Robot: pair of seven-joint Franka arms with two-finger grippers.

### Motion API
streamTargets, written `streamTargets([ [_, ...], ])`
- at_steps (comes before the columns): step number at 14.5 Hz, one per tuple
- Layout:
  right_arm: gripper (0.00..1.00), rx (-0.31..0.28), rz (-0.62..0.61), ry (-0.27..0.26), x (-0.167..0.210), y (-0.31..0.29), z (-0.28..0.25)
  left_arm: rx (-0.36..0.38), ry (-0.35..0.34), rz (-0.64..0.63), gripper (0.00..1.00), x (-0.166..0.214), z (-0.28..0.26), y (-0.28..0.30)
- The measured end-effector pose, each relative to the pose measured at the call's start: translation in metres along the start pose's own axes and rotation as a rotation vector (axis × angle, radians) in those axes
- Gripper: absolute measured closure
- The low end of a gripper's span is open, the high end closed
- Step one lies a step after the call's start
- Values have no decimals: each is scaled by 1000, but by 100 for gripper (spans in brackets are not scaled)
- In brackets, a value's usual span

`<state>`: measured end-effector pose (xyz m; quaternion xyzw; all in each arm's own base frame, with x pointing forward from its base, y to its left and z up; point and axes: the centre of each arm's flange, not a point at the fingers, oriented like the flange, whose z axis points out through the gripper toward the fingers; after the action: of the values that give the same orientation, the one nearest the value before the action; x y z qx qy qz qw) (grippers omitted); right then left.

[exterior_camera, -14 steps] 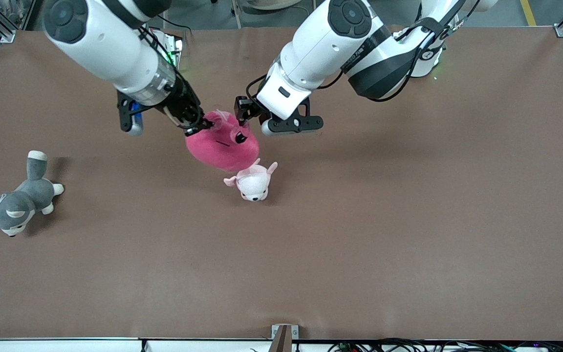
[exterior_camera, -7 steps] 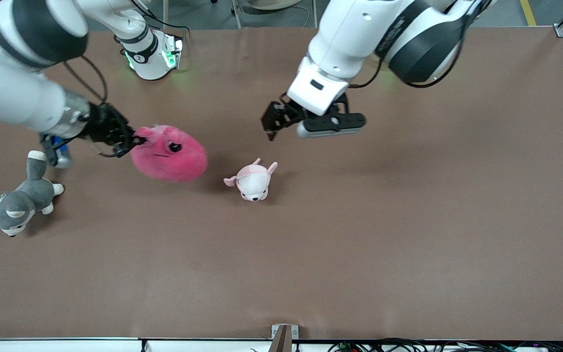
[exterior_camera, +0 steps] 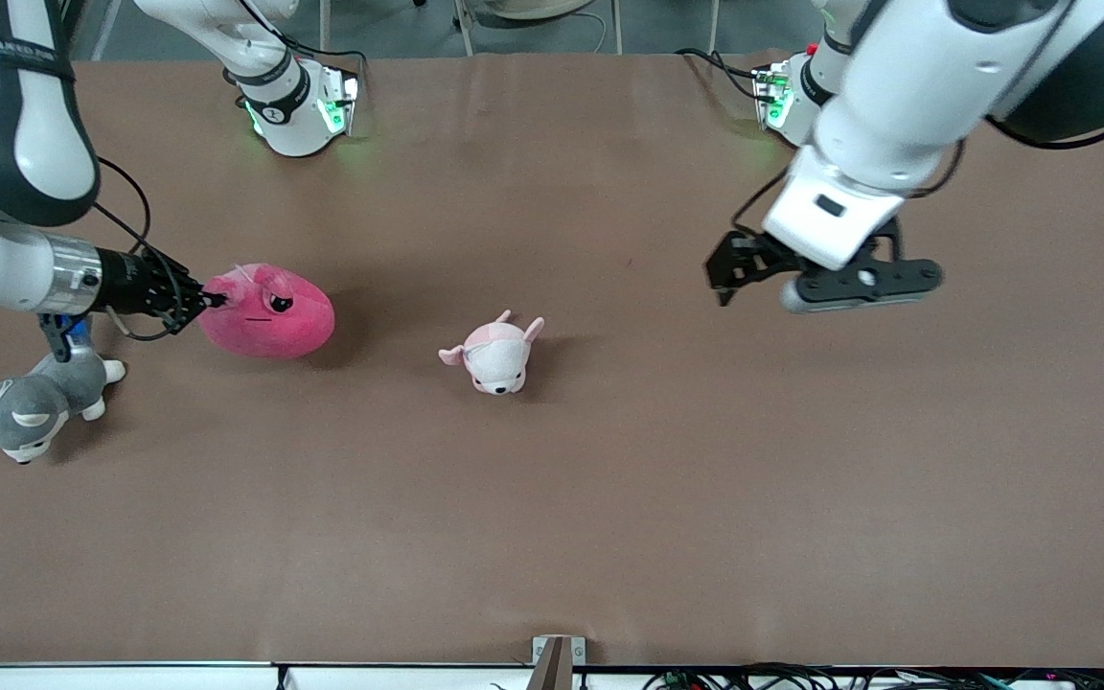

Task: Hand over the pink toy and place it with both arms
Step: 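Carry the pink plush with the right gripper while the left gripper withdraws, then lower the pink plush beside the grey cat and open the right gripper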

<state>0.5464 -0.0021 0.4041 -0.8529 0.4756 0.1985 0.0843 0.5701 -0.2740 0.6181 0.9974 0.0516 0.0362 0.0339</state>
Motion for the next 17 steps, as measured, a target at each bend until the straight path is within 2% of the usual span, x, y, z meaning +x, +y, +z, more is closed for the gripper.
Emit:
streamTargets([
  [3,92,-11,-35,-2,8,0,29,61,-49,45,0,12,-12,-59],
  [6,89,-18,-74,-15,33,6,44,77,-66,57,0,21,-27,-118],
  [7,83,-15,-91,-18,44,10,49,79,-66,60,0,21,-31,-134],
  [9,65,-2,-140,-11,60,14,53,89,-74,72,0,18,-34,-157],
  [10,53,8,-163,0,64,13,53,92,-79,78,0,15,-34,-164],
  [13,26,37,-252,44,68,3,38,85,-92,106,0,4,-39,-189],
  [15,6,28,-373,115,69,-5,13,85,-94,109,0,-2,-37,-203],
  [16,0,-1,-451,167,71,-8,-2,87,-86,106,0,-4,-35,-205],
  [17,0,-30,-529,216,71,-11,-17,79,-77,98,0,-7,-33,-206],
])
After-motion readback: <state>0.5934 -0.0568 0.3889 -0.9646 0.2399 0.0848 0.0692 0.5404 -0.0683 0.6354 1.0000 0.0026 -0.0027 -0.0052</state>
